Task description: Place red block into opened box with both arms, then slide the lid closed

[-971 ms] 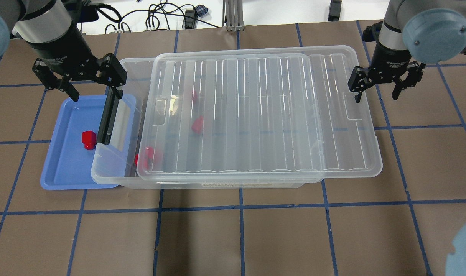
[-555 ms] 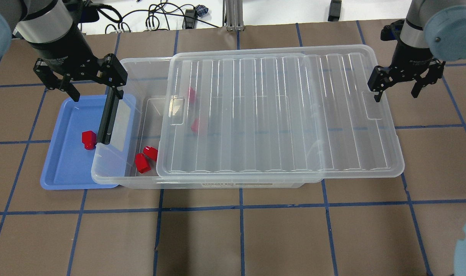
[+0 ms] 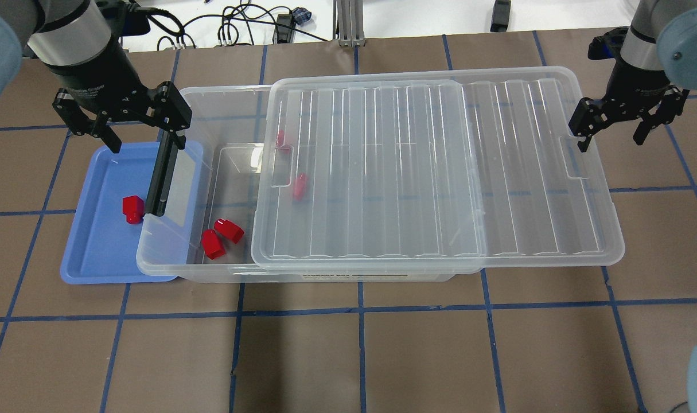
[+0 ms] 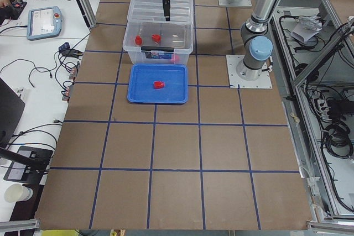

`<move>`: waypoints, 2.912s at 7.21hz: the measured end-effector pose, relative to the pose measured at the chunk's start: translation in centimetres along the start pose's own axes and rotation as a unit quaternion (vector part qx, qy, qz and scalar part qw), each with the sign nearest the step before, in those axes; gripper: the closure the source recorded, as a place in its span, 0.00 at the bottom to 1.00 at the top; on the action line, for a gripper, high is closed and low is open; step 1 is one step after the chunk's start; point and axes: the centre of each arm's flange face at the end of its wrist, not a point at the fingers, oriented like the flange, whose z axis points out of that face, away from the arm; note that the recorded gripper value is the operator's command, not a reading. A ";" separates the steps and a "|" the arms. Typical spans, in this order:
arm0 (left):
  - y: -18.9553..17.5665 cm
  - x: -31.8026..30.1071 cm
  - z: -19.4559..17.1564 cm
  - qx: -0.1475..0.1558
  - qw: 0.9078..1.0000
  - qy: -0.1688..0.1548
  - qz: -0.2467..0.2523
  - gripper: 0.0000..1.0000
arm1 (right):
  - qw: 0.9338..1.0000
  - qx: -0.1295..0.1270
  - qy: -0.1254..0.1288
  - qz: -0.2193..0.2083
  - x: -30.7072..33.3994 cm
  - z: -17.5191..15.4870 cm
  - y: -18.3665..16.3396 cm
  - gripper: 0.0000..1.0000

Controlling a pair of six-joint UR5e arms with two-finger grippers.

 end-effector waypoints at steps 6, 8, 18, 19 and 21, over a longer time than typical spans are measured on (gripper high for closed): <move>-4.3 -12.3 3.8 -0.001 1.000 0.013 0.010 0.00 | 1.000 -0.002 0.015 0.004 2.4 0.3 0.2 0.00; -6.6 -21.1 10.3 0.000 0.999 0.021 0.037 0.00 | 1.000 -0.002 0.013 0.006 3.3 0.3 0.4 0.00; -7.9 -23.8 29.5 0.040 0.997 0.065 -0.012 0.07 | 0.999 0.033 -0.008 0.025 0.5 -7.5 6.5 0.00; -8.1 -23.7 30.0 0.038 0.997 0.069 -0.017 0.10 | 0.999 0.037 -0.010 0.024 0.2 -8.0 6.8 0.00; -8.3 -23.6 30.9 0.032 0.996 0.078 -0.033 0.48 | 0.999 0.038 -0.010 0.023 0.1 -8.1 6.8 0.00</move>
